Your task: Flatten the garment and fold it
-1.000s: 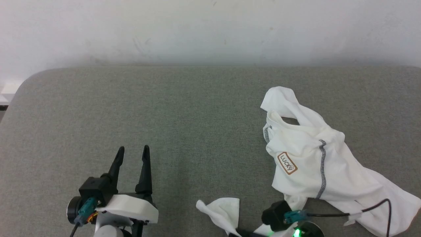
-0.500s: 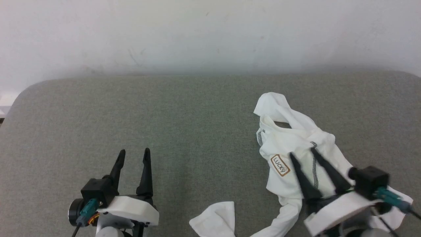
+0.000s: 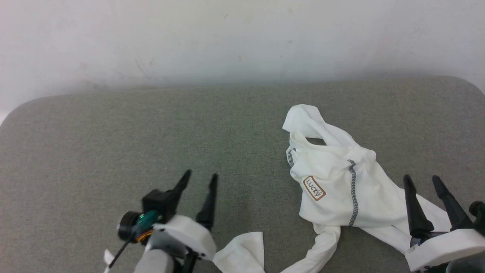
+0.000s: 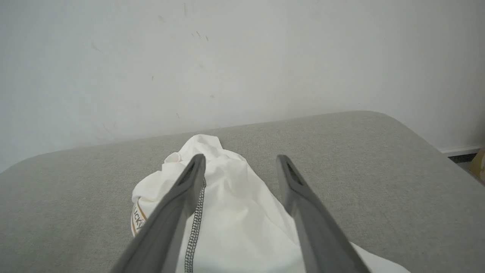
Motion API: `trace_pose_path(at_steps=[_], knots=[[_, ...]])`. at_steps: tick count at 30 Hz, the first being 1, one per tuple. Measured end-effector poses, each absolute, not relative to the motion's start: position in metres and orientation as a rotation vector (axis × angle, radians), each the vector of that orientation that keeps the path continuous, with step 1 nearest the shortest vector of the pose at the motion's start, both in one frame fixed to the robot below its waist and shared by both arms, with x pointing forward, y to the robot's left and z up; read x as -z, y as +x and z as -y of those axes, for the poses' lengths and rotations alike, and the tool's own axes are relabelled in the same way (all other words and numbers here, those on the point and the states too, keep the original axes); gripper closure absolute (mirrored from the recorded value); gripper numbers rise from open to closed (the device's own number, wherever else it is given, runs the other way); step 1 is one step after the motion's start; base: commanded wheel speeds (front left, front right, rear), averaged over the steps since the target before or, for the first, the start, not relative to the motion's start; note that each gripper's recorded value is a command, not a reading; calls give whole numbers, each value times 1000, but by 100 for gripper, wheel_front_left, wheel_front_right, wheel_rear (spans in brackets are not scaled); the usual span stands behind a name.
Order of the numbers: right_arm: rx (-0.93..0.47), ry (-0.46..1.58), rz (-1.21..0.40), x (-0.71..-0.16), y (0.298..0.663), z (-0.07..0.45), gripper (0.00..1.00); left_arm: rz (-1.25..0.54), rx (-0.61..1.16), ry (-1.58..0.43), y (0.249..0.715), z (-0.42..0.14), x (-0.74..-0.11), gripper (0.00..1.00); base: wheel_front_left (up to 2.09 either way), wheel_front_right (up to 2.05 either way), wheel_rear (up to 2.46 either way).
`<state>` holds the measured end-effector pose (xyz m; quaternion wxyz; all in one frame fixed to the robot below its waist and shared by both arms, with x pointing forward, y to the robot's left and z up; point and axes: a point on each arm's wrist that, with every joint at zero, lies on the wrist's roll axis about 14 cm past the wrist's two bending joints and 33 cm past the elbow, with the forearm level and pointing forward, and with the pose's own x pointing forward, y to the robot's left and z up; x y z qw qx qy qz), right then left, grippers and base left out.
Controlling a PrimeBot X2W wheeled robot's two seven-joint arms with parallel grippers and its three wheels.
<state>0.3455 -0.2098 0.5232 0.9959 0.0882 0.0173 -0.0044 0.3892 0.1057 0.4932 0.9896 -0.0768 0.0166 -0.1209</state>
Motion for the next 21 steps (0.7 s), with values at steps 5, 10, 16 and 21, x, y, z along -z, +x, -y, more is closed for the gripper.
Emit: trace_pose_path(at_steps=[5,10,16,21], knots=[[39,173,-45,-522,346,219,0,-118,426,-145,400,-49,-491,0,0,0,0],[48,179,-71,-513,351,221,0,-155,626,-122,416,10,-502,0,0,0,0],[50,202,-99,-502,361,219,0,-278,766,-44,431,53,-481,0,0,0,0],[75,218,-126,-490,363,224,0,-458,825,71,439,68,-441,0,0,0,0]])
